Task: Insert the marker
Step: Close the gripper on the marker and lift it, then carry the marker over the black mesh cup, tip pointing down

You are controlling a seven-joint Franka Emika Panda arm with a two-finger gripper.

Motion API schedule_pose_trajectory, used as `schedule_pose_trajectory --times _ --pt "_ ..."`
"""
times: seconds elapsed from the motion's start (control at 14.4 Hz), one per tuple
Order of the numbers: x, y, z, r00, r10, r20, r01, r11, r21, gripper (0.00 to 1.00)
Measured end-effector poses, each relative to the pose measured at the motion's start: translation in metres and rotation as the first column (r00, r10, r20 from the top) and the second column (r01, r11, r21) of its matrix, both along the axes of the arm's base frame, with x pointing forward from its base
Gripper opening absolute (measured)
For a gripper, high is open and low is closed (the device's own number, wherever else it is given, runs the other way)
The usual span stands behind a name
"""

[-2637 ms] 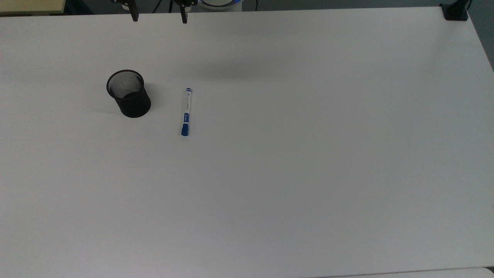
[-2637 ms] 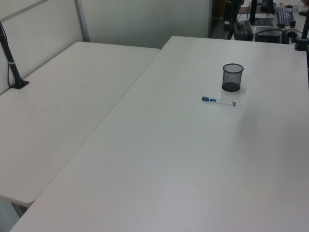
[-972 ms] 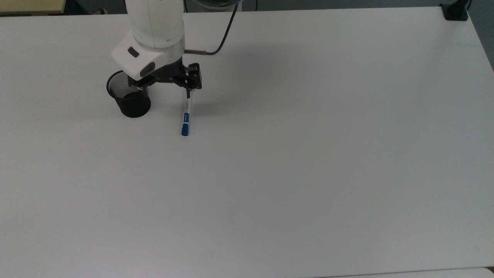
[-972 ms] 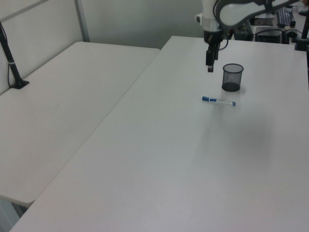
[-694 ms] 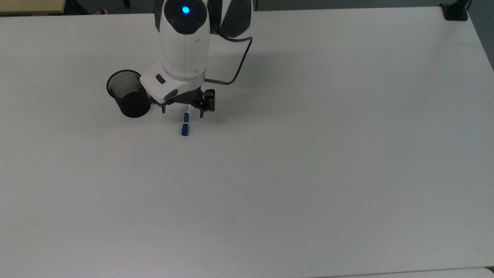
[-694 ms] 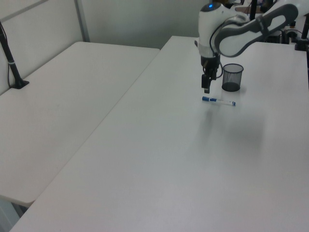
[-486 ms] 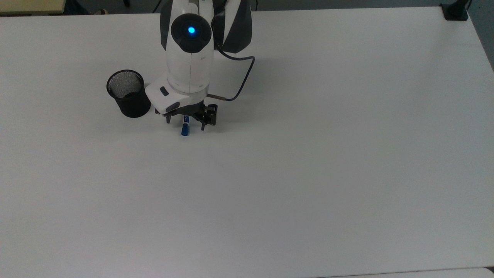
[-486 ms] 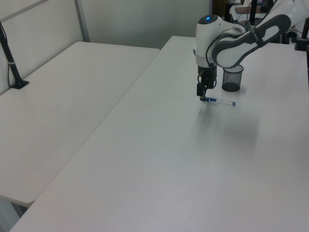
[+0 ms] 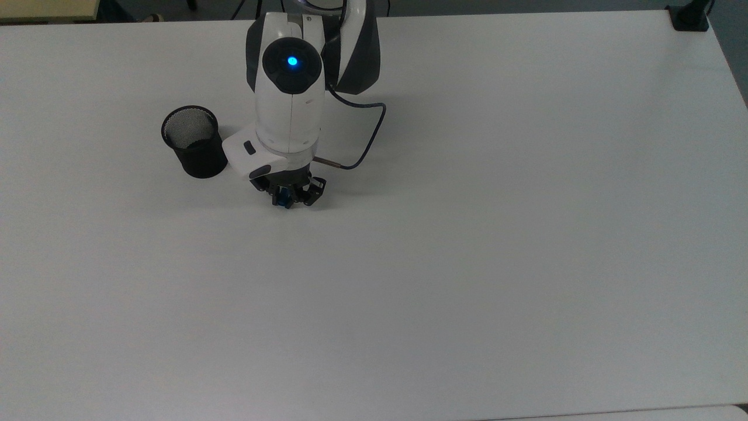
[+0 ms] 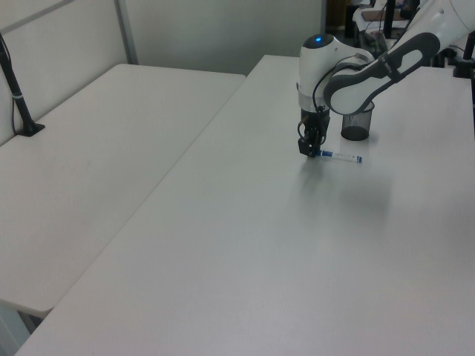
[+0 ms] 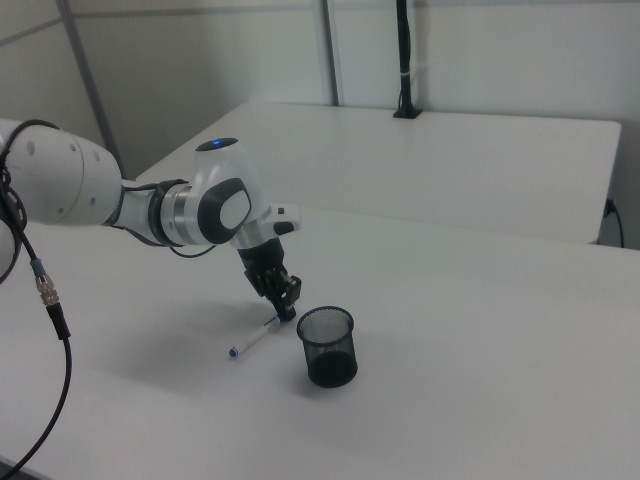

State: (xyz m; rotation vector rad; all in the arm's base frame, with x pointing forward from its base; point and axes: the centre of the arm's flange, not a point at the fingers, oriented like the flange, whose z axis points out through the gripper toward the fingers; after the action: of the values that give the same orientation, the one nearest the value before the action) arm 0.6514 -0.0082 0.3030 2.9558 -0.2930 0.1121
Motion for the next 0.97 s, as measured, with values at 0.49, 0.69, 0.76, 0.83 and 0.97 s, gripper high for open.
schedule_pose_trajectory --times 0.49,0.69,0.76,0.83,0.97 --pt "-0.002 -0.061 0.127 0.974 -0.091 0.209 0.089 0.996 0.018 0.18" --pt "-0.030 -0.107 0.198 0.954 -0.062 0.293 0.067 0.998 -0.004 0.18" --pt "-0.049 -0.123 0.213 0.954 -0.026 0.297 0.034 0.999 -0.021 0.18" --pt "-0.067 -0.134 0.218 0.951 -0.003 0.309 0.014 0.999 -0.032 0.18" --pt "-0.090 -0.146 0.210 0.923 0.024 0.385 -0.005 0.999 -0.049 0.18"
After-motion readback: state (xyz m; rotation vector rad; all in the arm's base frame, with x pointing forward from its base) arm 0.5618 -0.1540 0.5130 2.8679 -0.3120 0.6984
